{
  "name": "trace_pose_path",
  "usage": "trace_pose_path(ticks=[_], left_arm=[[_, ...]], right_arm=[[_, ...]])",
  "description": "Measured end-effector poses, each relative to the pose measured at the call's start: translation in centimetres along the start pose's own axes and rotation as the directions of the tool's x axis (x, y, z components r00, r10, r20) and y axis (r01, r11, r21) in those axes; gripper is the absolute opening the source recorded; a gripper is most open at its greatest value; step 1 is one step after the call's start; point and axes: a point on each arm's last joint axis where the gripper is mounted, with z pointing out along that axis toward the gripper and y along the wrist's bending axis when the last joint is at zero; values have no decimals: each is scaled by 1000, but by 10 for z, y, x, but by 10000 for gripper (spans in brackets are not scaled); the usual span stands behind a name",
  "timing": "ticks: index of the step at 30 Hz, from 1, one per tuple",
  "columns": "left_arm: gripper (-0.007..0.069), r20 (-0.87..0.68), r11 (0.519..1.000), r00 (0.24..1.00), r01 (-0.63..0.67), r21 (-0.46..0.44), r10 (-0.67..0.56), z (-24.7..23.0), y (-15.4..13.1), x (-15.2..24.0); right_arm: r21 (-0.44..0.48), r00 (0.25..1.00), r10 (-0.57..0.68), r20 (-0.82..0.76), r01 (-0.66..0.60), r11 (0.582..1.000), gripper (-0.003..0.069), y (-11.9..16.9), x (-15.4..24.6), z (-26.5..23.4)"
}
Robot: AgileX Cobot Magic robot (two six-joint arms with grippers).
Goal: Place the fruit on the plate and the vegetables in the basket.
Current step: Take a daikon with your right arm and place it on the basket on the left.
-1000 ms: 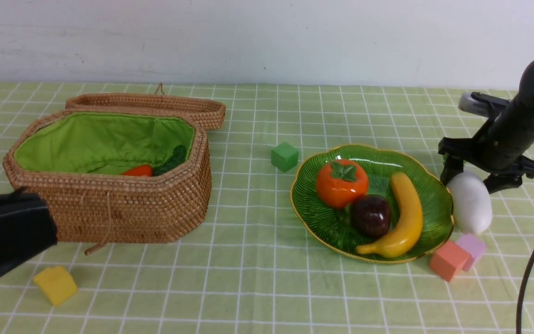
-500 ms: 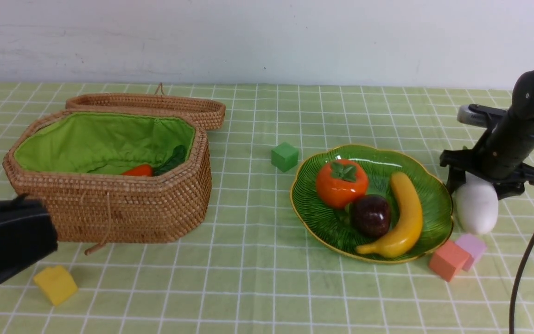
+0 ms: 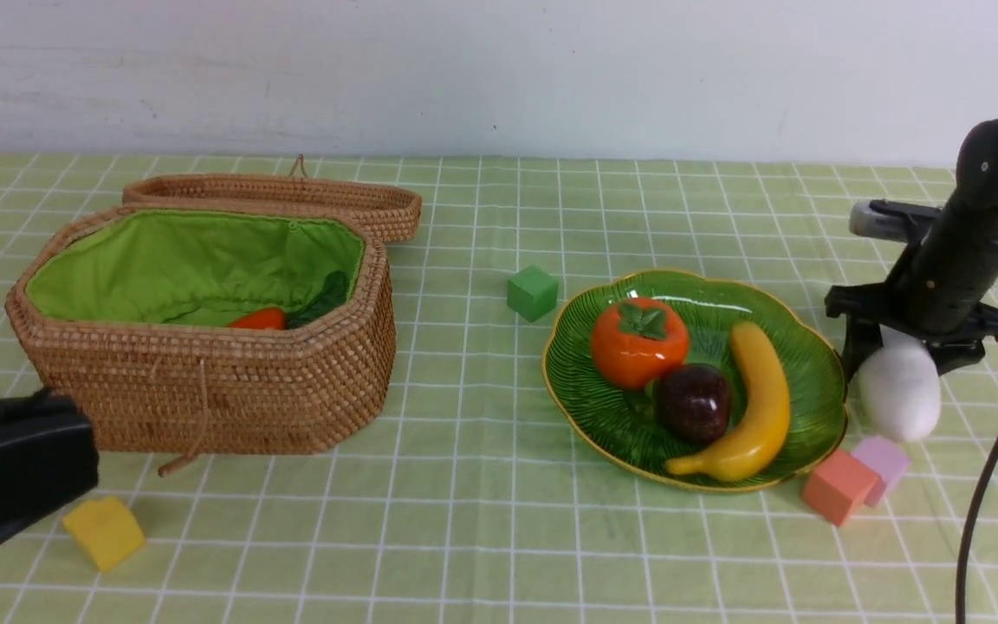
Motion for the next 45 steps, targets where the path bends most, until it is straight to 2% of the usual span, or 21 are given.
trace_pose_path(ticks=[2,7,8,9,14,15,18,20,21,23,24,25,26,27,33,35,36,39,40,42,45], left_arm=[[22,-3,1000,1000,-2,-1,2,0,0,0],[22,-12,1000,1000,-4,-1,4,0,0,1],[22,-13,1000,1000,-4,0,4,0,0,1],[22,-22,1000,1000,-5,0,5,0,0,2],[22,-63,999,998,-10,-32,8,0,3,6],[22,-64,999,998,-15,-40,12,0,4,6],[22,-76,989,997,4,-150,-15,-1,14,7],[22,-74,978,997,14,-210,-30,-3,19,7],[22,-66,966,997,22,-258,-41,-5,23,7],[22,-56,951,997,32,-307,-52,-7,27,7],[22,-34,928,997,48,-369,-65,-10,33,6],[22,-32,925,997,50,-377,-67,-10,33,6],[22,-8,896,996,73,-439,-85,-14,39,5],[22,2,883,996,83,-462,-92,-15,41,5],[22,31,804,992,114,-584,-119,-23,52,5],[23,29,796,993,110,-595,-116,-24,53,6],[25,28,790,993,109,-604,-116,-25,54,6],[25,32,785,993,111,-609,-116,-27,54,6],[25,32,786,993,112,-609,-116,-27,54,6],[25,29,783,992,112,-612,-119,-27,54,7],[25,23,780,992,111,-616,-123,-28,55,7]], right_arm=[[12,1000,-10,13,10,1000,511,0,0,-12],[18,993,-30,111,29,999,511,5,8,-93],[16,993,-33,113,31,999,511,7,9,-95],[-1,988,-46,148,46,999,511,15,18,-121],[-70,965,-169,202,186,980,511,76,54,-158],[-76,962,-175,211,194,978,511,79,56,-161],[-183,906,-283,315,350,919,511,150,80,-181],[-235,870,-322,373,424,875,511,182,90,-189],[-264,833,-353,427,488,832,511,206,97,-195],[-294,798,-370,475,541,788,511,229,104,-198],[-321,739,-387,552,616,719,511,262,114,-205],[-323,735,-382,560,618,717,511,263,112,-205],[-340,683,-376,626,673,657,511,293,119,-204],[-344,655,-369,660,699,627,511,308,122,-202],[-319,505,-316,803,812,488,511,383,133,-179],[-296,471,-318,823,833,468,511,394,134,-169],[-256,417,-316,852,859,443,511,407,135,-161],[-148,294,-308,905,896,418,511,427,134,-139],[-148,294,-308,905,896,418,511,427,134,-139],[-96,242,-297,924,897,432,511,433,128,-126],[-81,233,-298,926,892,445,511,435,125,-111]])
